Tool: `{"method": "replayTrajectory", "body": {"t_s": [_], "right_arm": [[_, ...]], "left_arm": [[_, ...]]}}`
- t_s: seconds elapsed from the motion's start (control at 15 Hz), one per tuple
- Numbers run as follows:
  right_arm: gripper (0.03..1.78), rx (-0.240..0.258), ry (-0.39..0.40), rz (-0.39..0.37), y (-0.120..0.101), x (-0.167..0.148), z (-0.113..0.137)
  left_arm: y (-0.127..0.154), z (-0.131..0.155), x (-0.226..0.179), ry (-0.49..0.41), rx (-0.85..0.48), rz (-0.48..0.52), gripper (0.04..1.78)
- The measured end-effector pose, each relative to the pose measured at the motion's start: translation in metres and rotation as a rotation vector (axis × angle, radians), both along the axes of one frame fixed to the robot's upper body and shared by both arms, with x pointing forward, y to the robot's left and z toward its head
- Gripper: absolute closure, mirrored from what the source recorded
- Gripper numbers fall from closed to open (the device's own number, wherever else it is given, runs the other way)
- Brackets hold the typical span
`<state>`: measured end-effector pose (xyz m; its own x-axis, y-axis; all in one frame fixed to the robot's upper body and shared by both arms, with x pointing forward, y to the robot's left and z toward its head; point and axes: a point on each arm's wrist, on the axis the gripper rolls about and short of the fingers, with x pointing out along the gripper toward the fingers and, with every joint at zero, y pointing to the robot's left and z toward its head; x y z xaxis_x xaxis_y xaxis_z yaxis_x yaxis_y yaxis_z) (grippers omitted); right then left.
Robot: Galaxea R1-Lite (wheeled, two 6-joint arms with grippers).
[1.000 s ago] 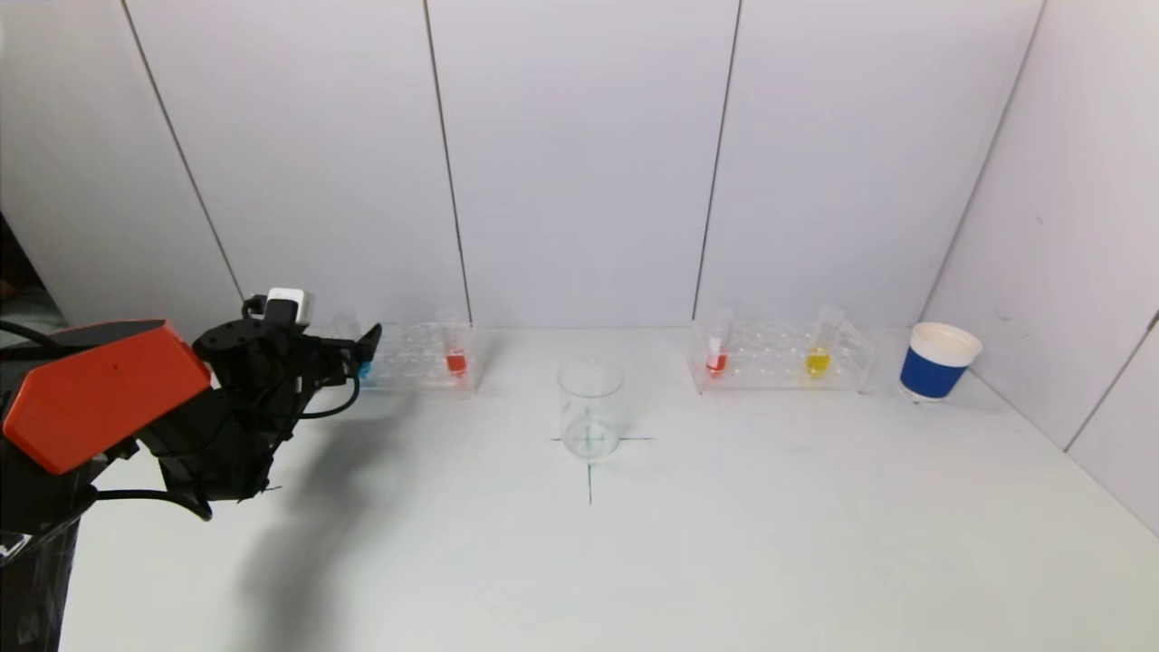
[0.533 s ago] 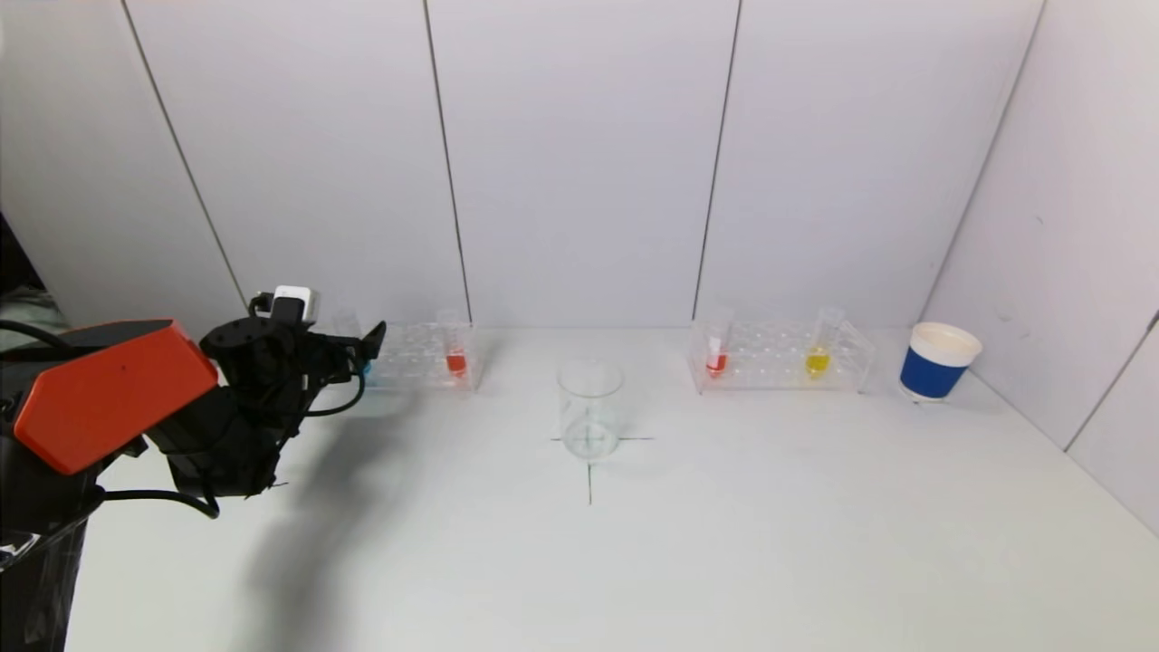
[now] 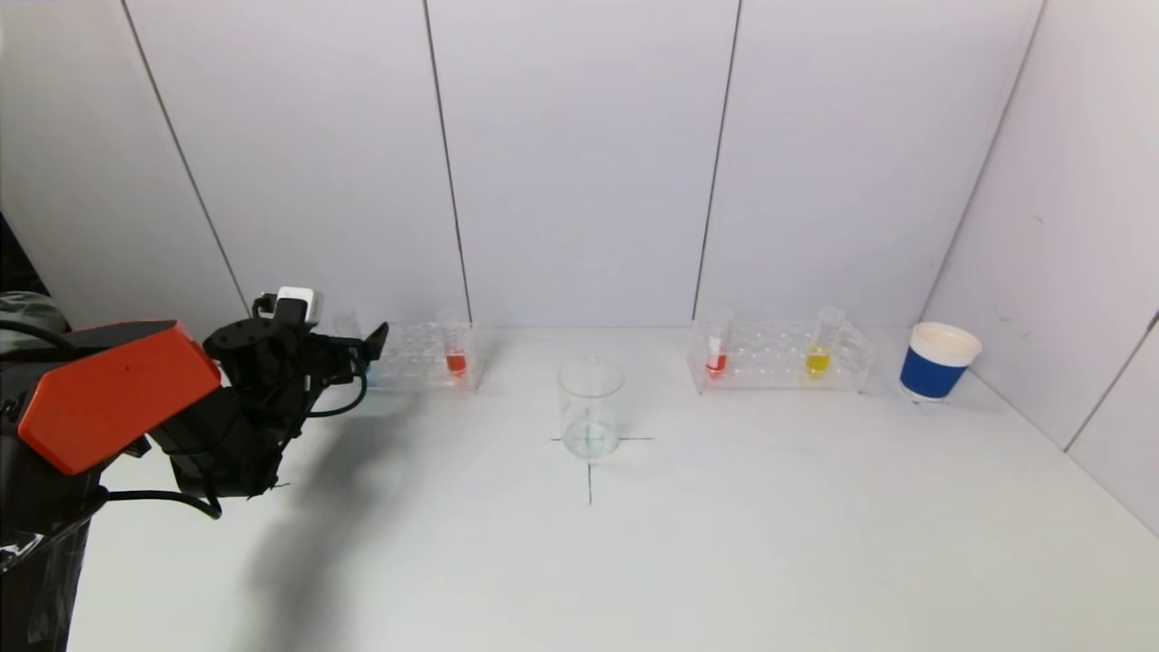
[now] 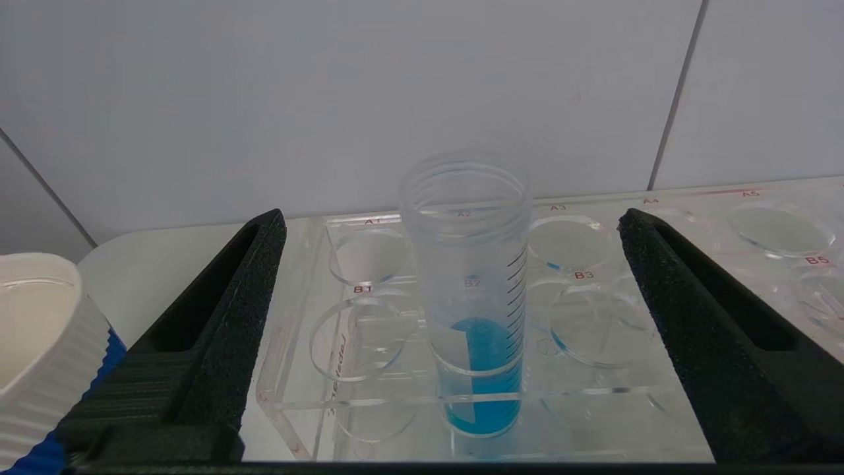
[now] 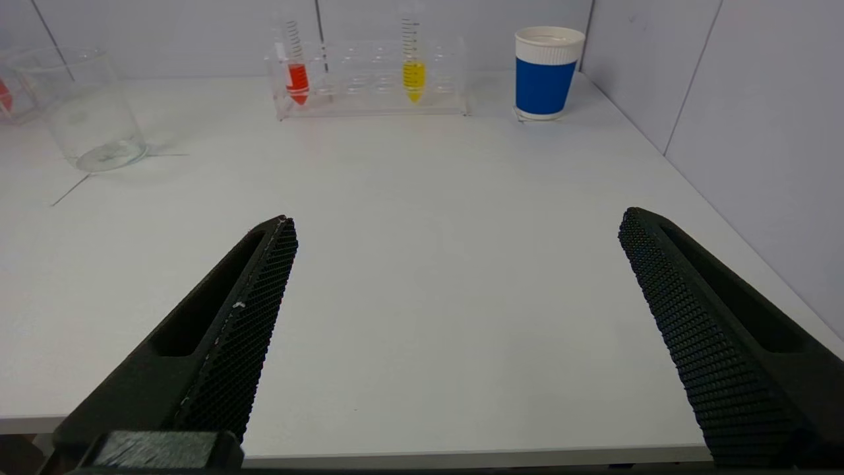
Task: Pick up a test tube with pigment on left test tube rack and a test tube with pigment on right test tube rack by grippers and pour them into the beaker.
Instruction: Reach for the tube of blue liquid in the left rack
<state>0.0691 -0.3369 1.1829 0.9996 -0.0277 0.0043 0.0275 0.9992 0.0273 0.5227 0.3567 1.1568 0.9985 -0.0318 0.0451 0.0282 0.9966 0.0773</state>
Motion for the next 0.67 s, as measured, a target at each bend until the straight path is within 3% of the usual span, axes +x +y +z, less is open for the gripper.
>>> {"method": "replayTrajectory", "body": {"t_s": [0.67], "right_arm": [[0.04,0.0,0.0,0.0,0.0,0.0,0.0]], "left_arm": [[-0.0029,0.0002,0.0015,-0.005,0.006,-0.004,0.06]]}}
